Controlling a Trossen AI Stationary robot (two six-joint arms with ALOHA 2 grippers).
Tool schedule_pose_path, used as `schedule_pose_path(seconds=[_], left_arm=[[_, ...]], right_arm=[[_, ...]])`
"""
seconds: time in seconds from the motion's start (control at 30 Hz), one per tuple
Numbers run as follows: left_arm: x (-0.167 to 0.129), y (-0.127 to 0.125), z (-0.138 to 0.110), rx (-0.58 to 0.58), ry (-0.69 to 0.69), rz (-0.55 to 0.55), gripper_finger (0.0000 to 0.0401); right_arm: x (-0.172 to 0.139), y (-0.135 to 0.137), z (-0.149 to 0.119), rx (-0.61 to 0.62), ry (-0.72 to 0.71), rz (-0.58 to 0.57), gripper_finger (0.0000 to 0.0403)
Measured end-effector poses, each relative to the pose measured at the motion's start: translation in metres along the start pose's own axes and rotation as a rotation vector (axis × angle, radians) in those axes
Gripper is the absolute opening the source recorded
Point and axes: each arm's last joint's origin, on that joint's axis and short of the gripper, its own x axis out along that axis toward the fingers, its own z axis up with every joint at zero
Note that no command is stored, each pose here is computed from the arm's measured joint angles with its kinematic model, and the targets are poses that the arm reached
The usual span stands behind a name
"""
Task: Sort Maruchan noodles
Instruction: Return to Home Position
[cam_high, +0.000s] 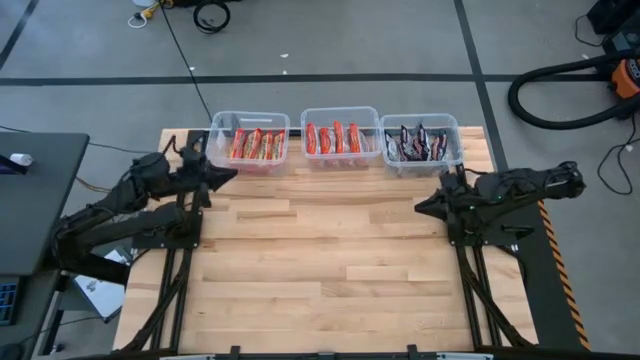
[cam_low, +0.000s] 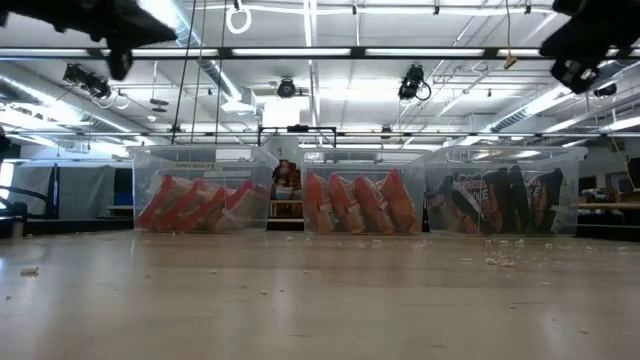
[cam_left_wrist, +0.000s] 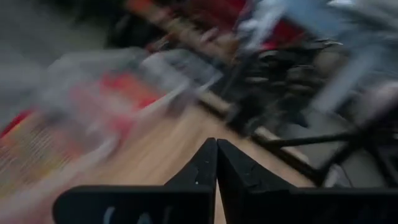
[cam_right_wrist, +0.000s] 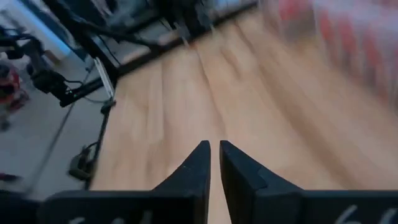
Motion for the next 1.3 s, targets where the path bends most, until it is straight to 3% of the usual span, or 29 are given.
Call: schedule_pose_path(seconds=[0.13,0.2,0.33,0.5,0.67,0.83,1.07,1.3], left_arm=[[0.015,0.001,-0.013,0.101,-0.218,-0.191,0.0011],[0.022,0.007,-0.028,0.135,-0.277,-0.237,0.0011],[0.025,0.014,-0.053,0.218,-0.383,-0.351,0.0011],[0.024,0.021,-0.077,0.24,-0.432,-0.442,0.0011],[0.024,0.016,-0.082,0.287,-0.399,-0.486,0.0011],[0.024,0.01,-0.087,0.318,-0.368,-0.554,0.0011],[0.025,0.008,-0.093,0.343,-0.319,-0.568,0.0011],[0.034,0.02,-0.114,0.309,-0.061,-0.468,0.0011]], right_arm=[[0.01,-0.002,-0.004,-0.213,-0.195,0.03,0.0056],[0.017,-0.005,-0.01,-0.225,-0.244,0.088,0.006],[0.025,-0.012,-0.029,-0.192,-0.209,0.269,0.0066],[0.017,-0.022,-0.034,-0.186,-0.324,0.268,0.0066],[0.021,-0.023,-0.029,-0.205,-0.452,0.315,0.0066],[0.042,-0.033,-0.047,-0.165,-0.552,0.405,0.0066],[0.048,-0.04,-0.052,-0.268,-0.531,0.313,0.0067],[0.058,-0.048,-0.065,-0.293,-0.368,0.215,0.0066]])
